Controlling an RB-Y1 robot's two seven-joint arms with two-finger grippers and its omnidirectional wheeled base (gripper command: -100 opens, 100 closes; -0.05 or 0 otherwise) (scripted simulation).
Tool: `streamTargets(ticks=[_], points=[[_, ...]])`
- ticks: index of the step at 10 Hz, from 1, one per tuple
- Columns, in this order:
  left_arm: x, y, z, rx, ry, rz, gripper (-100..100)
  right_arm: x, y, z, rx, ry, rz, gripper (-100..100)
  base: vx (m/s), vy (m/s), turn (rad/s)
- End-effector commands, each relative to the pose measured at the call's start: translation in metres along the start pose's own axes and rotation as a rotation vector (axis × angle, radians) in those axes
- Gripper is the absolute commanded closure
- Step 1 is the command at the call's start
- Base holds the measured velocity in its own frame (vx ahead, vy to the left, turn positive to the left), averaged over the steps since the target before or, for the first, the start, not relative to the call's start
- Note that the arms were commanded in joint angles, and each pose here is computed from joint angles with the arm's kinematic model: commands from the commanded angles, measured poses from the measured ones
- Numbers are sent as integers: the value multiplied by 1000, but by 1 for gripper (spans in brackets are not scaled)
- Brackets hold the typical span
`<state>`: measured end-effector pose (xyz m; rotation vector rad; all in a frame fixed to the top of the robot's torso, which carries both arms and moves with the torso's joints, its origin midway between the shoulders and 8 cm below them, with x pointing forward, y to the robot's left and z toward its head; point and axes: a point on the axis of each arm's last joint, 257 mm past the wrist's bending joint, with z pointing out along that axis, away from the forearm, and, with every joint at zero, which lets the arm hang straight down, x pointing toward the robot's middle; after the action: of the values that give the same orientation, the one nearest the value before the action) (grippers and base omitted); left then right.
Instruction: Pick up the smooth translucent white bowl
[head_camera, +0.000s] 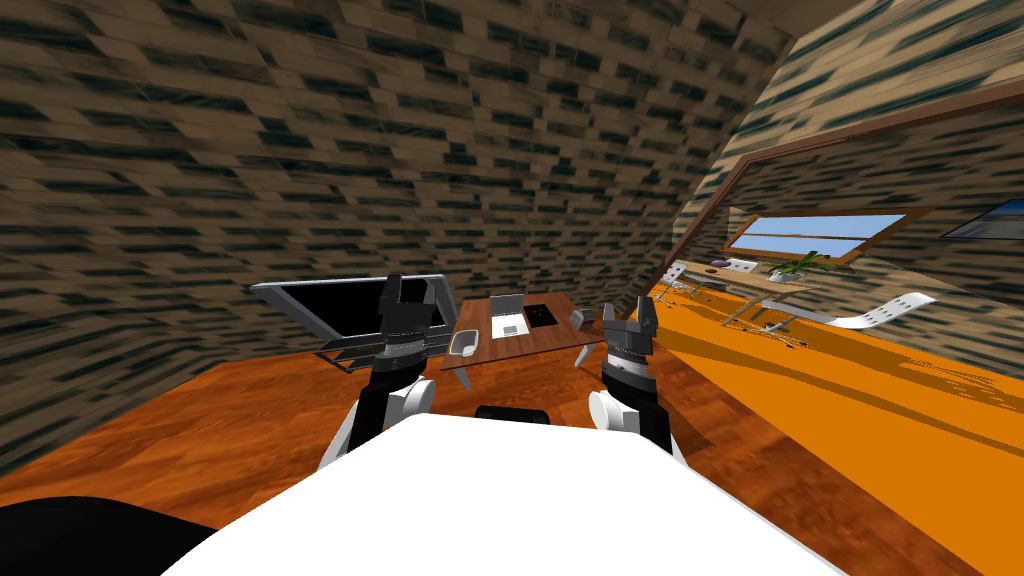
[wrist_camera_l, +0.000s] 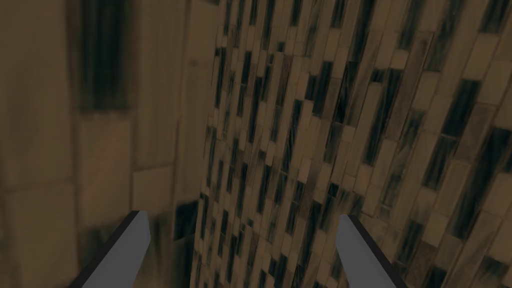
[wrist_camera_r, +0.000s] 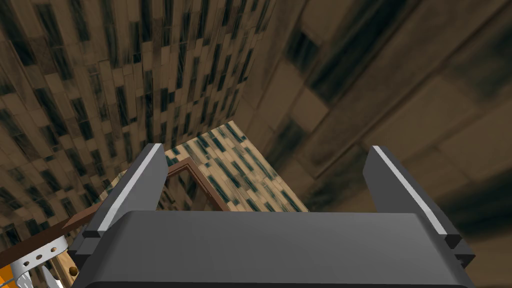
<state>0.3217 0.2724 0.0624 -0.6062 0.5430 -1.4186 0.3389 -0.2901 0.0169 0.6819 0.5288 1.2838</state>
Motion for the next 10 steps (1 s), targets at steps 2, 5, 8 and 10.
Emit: streamTargets(ticks=[2, 5, 8, 10], points=[[5, 21, -4, -65, 43, -10, -100, 0, 0, 0, 0, 0, 0, 0, 8, 11, -18], [6, 57, -14, -174, 62, -38, -100, 0, 0, 0, 0, 0, 0, 0, 13, 26, -24], [4, 89, -26, -272, 62, -67, -100, 0, 0, 0, 0, 0, 0, 0, 15, 39, -26], [2, 125, -43, -385, 52, -101, -100, 0, 0, 0, 0, 0, 0, 0, 17, 39, -37]])
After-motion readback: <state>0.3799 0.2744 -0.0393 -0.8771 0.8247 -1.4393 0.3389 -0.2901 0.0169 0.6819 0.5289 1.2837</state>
